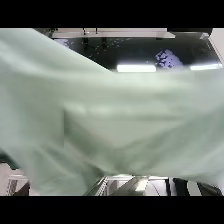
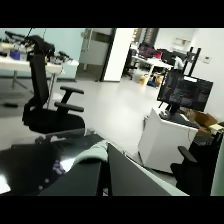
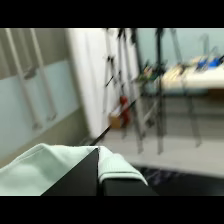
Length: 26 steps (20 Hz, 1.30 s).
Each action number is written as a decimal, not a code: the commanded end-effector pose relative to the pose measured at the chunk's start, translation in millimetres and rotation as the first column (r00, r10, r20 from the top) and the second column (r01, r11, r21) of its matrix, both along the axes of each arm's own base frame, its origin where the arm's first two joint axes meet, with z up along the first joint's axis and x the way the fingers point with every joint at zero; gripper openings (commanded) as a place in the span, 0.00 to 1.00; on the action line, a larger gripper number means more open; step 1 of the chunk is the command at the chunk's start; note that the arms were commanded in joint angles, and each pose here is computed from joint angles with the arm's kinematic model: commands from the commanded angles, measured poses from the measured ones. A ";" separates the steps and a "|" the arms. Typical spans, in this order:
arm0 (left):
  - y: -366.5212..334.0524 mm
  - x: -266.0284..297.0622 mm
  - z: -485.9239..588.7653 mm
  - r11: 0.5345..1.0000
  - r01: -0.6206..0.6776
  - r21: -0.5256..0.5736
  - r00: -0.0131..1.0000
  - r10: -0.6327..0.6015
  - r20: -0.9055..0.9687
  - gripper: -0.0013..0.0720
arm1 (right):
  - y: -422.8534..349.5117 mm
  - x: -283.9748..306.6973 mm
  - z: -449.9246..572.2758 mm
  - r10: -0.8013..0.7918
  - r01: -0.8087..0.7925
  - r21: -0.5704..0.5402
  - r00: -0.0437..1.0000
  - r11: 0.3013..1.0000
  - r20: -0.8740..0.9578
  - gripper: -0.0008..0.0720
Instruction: Fold the shirts.
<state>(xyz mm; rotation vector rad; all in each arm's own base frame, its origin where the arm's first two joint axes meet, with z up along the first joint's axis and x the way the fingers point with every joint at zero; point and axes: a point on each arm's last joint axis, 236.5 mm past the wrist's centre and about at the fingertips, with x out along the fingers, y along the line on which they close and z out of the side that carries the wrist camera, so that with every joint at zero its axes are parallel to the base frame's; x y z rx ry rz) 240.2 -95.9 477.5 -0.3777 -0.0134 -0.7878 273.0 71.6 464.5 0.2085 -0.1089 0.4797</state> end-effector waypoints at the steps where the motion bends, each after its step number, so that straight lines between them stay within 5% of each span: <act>1: 7.8 78.9 -79.0 0.999 0.039 0.009 0.973 -0.036 -0.228 0.06 | 7.6 79.6 -80.2 0.219 -0.194 0.121 0.943 0.973 -0.249 0.03; 5: -15.6 186.4 -249.4 0.988 0.112 0.110 0.815 -0.028 -0.578 0.06 | 27.3 167.5 -235.7 0.322 -0.206 0.265 0.779 0.942 -0.539 0.03; 12: 41.2 286.0 -469.4 0.997 0.047 -0.054 0.499 -0.070 -0.864 0.05 | -31.2 253.1 -473.5 0.341 0.041 0.426 0.532 0.904 -0.775 0.03; 17: 52.9 325.1 -503.6 0.993 0.026 -0.111 0.477 -0.110 -0.872 0.05 | -58.7 285.1 -500.9 0.534 0.011 0.634 0.528 0.774 -0.661 0.03; 22: 68.4 347.0 -508.2 0.993 -0.008 -0.117 0.473 -0.099 -0.876 0.04 | -68.8 309.9 -499.1 0.540 -0.060 0.618 0.556 0.784 -0.631 0.03; 26: 64.6 336.7 -507.4 0.991 0.045 -0.124 0.444 -0.131 -0.887 0.04 | -62.7 288.0 -509.0 0.573 -0.109 0.597 0.460 0.795 -0.678 0.03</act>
